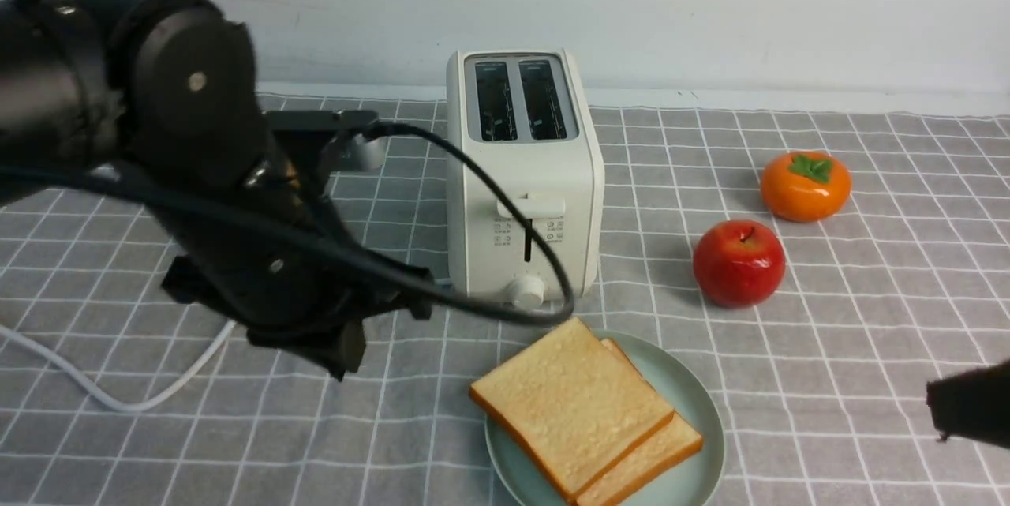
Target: Take toasted bread from bread machine on grey coffee table place on plate.
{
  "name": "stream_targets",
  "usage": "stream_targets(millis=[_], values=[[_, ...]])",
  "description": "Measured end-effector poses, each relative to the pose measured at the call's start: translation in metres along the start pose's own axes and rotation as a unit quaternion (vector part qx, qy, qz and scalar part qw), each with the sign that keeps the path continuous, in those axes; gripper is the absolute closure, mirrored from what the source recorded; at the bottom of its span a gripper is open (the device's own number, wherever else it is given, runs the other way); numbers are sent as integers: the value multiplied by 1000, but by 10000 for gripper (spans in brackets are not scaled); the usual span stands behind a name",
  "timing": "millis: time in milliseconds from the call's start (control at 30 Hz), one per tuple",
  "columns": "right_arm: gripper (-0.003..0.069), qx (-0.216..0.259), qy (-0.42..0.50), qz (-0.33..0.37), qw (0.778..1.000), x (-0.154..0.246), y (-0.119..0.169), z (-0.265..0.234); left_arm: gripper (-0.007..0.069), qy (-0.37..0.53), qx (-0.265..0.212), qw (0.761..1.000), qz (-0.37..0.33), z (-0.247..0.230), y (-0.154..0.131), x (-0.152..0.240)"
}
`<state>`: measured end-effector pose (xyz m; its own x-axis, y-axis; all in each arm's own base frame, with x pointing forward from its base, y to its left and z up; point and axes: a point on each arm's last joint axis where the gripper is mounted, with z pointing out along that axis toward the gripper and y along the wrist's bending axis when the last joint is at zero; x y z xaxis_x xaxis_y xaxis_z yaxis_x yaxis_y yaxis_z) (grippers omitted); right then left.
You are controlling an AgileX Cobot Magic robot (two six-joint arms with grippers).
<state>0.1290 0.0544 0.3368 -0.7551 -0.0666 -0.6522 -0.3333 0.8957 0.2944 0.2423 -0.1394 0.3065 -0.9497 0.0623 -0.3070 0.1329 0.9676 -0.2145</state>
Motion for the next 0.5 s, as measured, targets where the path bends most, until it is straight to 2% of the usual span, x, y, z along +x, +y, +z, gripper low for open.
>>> stream_targets(millis=[33,67,100,133,200,300,367,500], values=[[552,13,-10,-4,1000,5,-4,2,639,-1,0,1000,-7,-4,4,10],[564,18,-14,-7,1000,7,-5,2,639,3,-1,1000,-8,-3,5,13],[635,41,-29,-9,999,17,-12,7,639,3,1,1000,-24,-8,12,29],[662,54,-34,-9,998,25,-16,11,639,-1,5,1000,-31,-13,15,40],[677,83,-70,-8,994,41,-26,18,639,-1,14,999,-51,-20,27,72],[678,90,-96,0,991,53,-29,19,639,-5,24,997,-72,-24,37,97],[678,88,-136,14,987,67,-30,15,639,-36,51,993,-103,-35,48,129],[676,78,-195,8,978,78,-26,1,639,-112,109,980,-120,-59,62,171]])
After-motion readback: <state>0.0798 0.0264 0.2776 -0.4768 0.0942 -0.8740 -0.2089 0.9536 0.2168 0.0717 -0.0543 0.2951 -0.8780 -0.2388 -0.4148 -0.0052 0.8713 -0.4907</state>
